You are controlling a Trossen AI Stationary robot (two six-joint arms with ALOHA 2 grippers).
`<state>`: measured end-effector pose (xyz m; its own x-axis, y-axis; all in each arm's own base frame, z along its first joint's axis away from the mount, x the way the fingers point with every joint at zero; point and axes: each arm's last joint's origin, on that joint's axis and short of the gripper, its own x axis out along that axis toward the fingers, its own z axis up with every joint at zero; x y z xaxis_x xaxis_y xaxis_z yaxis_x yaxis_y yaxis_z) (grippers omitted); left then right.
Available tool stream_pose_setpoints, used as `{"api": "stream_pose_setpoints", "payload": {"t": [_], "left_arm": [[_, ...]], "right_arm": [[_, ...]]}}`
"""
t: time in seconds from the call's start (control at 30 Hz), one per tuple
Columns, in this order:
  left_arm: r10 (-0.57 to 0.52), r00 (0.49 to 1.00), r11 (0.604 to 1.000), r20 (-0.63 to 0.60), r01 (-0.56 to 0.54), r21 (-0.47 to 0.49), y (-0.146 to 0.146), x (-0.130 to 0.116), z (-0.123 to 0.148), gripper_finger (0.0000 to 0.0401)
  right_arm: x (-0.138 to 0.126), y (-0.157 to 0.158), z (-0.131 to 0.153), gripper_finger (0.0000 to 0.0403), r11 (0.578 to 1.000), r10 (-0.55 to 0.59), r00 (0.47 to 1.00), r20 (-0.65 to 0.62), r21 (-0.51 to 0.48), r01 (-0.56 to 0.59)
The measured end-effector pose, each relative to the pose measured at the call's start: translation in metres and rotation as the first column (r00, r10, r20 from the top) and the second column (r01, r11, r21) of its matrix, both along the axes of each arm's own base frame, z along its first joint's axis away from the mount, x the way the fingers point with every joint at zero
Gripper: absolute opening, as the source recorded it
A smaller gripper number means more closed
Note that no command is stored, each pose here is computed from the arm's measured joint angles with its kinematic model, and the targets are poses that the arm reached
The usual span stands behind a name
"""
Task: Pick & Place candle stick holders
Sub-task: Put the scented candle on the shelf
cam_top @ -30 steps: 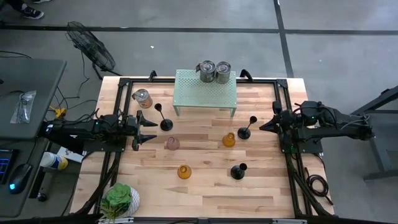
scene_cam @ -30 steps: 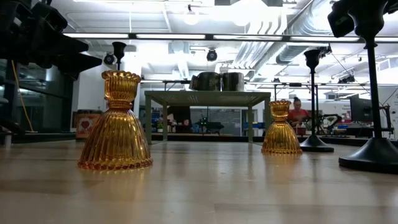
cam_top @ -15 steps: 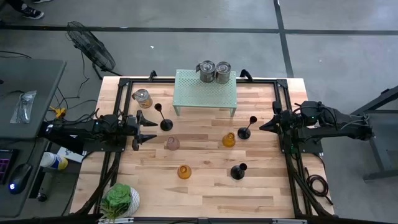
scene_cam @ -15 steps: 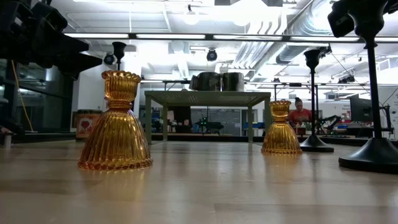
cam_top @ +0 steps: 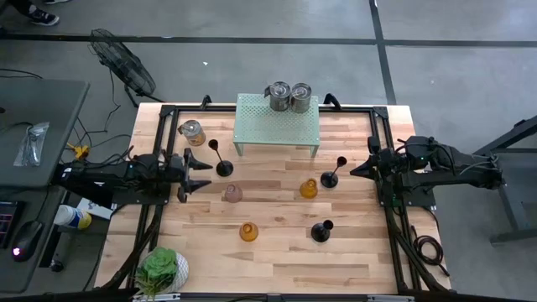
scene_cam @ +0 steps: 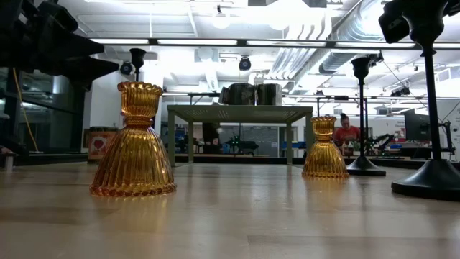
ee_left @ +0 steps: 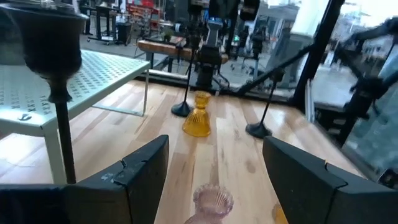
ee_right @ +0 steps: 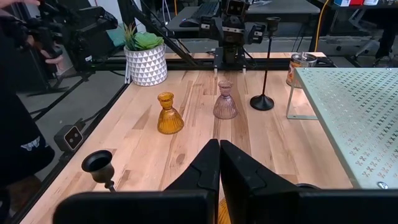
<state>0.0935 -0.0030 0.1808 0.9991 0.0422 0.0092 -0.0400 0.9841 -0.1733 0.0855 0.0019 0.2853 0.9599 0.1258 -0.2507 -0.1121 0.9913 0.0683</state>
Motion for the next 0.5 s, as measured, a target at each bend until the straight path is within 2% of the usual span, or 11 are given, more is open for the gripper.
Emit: {"api": "stream_pose_setpoints", "payload": {"t": [0.1,0.27,0.5], "left_arm": [[0.038,0.999,0.999,0.000,-0.038,-0.039,0.001,0.000,0.000,0.0255],[0.060,0.998,0.997,0.031,-0.058,-0.046,0.002,-0.003,0.012,0.0255],[0.194,0.980,0.980,0.047,-0.191,-0.055,0.007,-0.017,0.054,0.0255]], "right_arm": [[0.000,0.000,0.000,0.0003,1.000,0.000,1.000,0.000,0.000,0.000],[0.000,0.000,0.000,0.0003,1.000,0.000,1.000,0.001,0.000,0.000],[0.000,0.000,0.000,0.0003,1.000,0.000,1.000,0.000,0.000,0.000]]}}
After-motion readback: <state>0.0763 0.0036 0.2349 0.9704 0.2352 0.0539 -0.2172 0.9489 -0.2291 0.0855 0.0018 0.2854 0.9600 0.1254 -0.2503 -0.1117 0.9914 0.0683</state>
